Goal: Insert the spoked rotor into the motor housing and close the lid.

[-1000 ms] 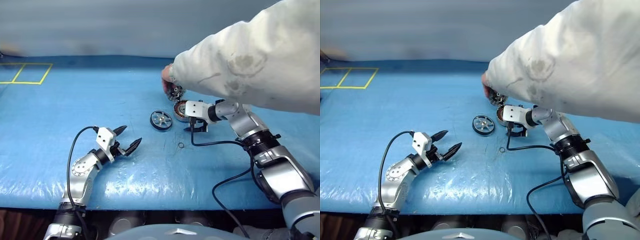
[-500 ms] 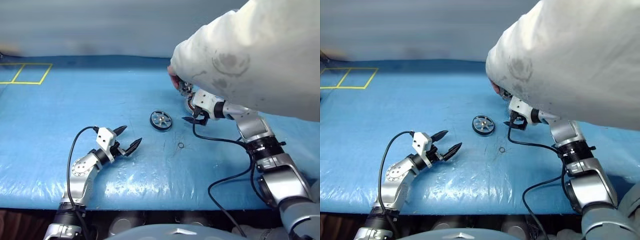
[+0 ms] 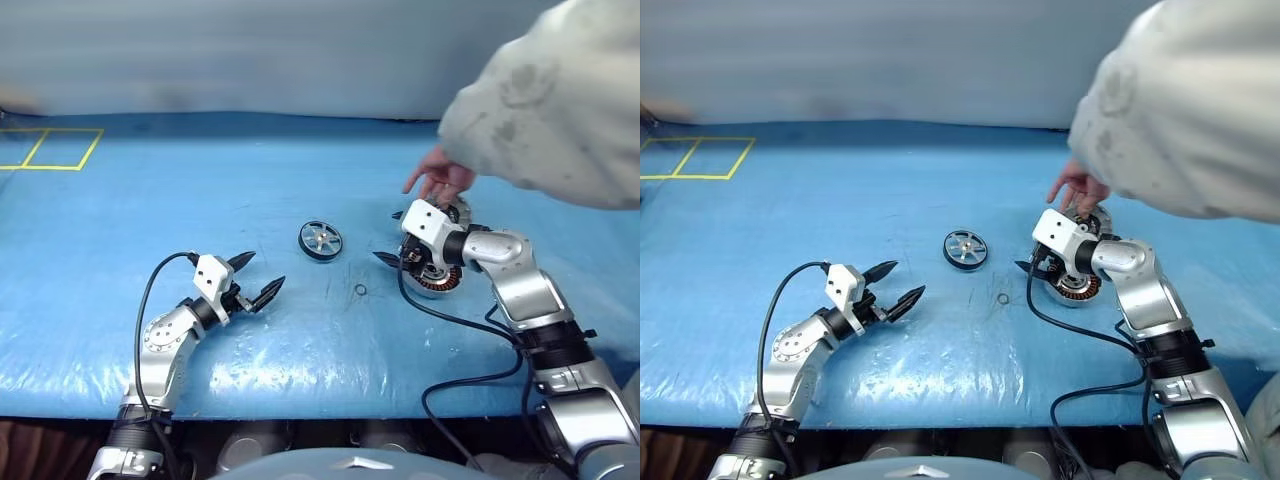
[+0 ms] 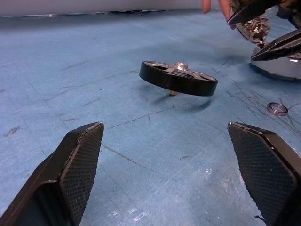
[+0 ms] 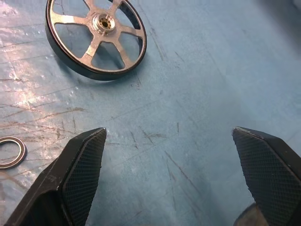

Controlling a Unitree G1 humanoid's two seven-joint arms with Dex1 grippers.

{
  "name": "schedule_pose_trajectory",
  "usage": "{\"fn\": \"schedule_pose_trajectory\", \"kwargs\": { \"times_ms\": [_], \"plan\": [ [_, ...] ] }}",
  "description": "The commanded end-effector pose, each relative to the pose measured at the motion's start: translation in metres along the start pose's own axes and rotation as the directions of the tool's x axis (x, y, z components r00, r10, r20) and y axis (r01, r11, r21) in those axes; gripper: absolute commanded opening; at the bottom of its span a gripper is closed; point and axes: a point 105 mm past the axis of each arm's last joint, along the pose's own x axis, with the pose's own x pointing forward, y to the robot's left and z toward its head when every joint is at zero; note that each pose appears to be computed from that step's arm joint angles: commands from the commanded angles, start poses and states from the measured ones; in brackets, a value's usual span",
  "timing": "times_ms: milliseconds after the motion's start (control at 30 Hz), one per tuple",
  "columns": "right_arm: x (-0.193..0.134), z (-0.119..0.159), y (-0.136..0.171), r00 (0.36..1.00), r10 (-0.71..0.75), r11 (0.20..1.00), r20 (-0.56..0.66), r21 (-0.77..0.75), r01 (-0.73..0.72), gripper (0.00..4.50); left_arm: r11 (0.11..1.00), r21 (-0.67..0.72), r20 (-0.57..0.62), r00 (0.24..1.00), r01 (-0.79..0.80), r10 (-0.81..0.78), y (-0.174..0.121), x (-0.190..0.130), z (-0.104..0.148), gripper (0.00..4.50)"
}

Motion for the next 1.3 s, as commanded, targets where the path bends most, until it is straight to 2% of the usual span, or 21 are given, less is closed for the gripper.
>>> {"fn": "schedule_pose_trajectory", "kwargs": {
  "times_ms": [33, 133, 200, 567, 900, 1267, 1300],
  "plan": [
    [-0.014, 0.012, -0.003, 0.999, -0.031, 1.000, 0.044, 0.005, 0.031, 4.47, 0.999, 0.032, 0.034, 0.999, 0.008, -0.009, -0.001, 0.002, 0.010, 4.50],
    [-0.025, 0.019, 0.004, 0.995, -0.024, 0.998, 0.096, 0.067, 0.018, 4.47, 1.000, 0.028, 0.030, 0.999, 0.008, -0.009, -0.001, 0.002, 0.008, 4.50],
    [-0.031, 0.015, 0.008, 0.996, -0.022, 0.996, 0.083, 0.085, 0.015, 4.47, 1.000, 0.025, 0.030, 1.000, 0.008, -0.009, -0.002, 0.001, 0.008, 4.50],
    [-0.069, -0.024, 0.025, 0.985, 0.005, 0.998, -0.170, 0.055, 0.004, 4.47, 0.999, 0.028, 0.022, 0.999, 0.022, -0.023, -0.002, 0.003, 0.008, 4.50],
    [-0.071, -0.040, 0.031, 0.958, 0.061, 0.998, -0.279, 0.020, -0.058, 4.47, 0.999, 0.034, 0.022, 0.999, 0.028, -0.028, -0.001, 0.004, 0.010, 4.50],
    [-0.066, -0.066, 0.042, 0.925, 0.138, 0.990, -0.354, 0.083, -0.115, 4.47, 1.000, 0.022, 0.025, 0.999, 0.020, -0.020, -0.004, 0.004, 0.008, 4.50],
    [-0.066, -0.069, 0.042, 0.922, 0.138, 0.990, -0.363, 0.084, -0.115, 4.10, 1.000, 0.021, 0.025, 0.999, 0.020, -0.020, -0.004, 0.004, 0.008, 4.50]
  ]
}}
